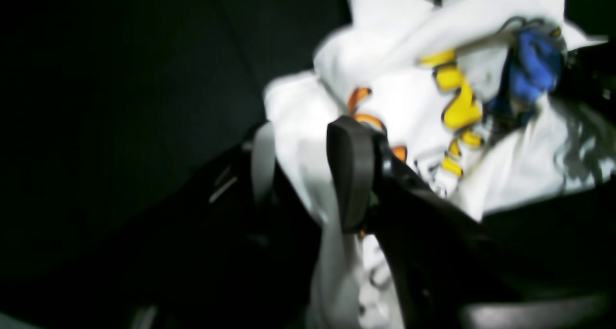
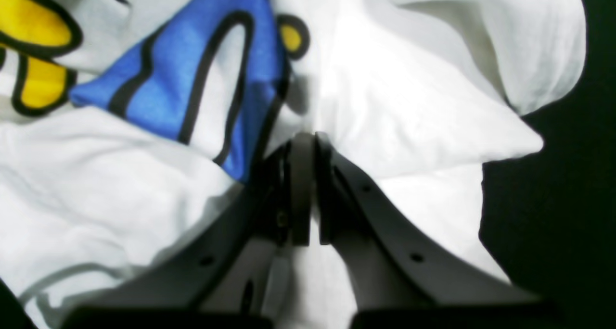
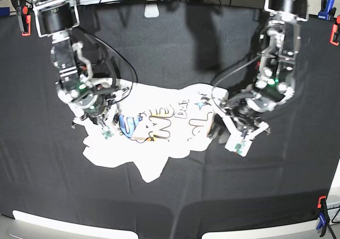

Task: Layout the t-shirt on the table in an organized manner, then fold the t-shirt properly
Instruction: 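Grasp the t-shirt with both grippers near the printed graphic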

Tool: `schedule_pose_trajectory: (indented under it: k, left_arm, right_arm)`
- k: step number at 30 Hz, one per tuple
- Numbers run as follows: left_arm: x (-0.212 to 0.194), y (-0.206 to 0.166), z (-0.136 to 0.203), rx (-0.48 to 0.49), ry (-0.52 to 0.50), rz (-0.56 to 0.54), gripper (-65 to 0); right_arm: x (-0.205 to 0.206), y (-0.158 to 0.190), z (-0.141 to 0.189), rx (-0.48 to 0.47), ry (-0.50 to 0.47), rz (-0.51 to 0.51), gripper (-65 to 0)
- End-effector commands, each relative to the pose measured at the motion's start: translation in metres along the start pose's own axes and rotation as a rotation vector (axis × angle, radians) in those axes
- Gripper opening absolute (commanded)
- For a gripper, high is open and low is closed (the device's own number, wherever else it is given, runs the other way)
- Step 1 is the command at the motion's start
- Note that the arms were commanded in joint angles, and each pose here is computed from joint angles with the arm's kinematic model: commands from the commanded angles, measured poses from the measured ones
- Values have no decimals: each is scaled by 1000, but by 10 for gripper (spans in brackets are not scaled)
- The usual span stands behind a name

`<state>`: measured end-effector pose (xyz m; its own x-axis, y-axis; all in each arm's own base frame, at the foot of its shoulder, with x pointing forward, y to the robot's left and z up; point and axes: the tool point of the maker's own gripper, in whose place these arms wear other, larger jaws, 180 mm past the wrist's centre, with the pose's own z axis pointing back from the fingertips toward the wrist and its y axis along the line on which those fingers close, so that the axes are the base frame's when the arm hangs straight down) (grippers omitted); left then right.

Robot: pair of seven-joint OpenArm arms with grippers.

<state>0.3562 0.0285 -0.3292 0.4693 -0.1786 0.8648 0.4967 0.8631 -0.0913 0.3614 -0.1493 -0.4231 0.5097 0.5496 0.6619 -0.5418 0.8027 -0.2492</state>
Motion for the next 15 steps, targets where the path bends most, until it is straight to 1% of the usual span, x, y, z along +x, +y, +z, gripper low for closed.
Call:
schedule_pose_trajectory:
  k: [1, 5, 6, 8, 9, 15]
  left_arm:
    - [13, -4, 1, -11, -31, 9, -447]
    - [7, -11, -1, -24, -13, 30, -447]
    - [4, -8, -1, -8, 0, 22, -447]
    - [-4, 5, -1, 66, 34, 27, -447]
    - [-10, 9, -2, 84, 52, 33, -447]
    - [-66, 14, -16, 87, 194, 88, -447]
  right_arm:
    - [3, -2, 2, 6, -1, 11, -629]
    - [3, -1, 2, 6, 0, 11, -629]
    - [2, -1, 2, 6, 0, 10, -629]
    - [2, -1, 2, 6, 0, 10, -629]
    - [3, -1, 2, 6, 0, 10, -629]
    - [3, -1, 2, 6, -1, 11, -629]
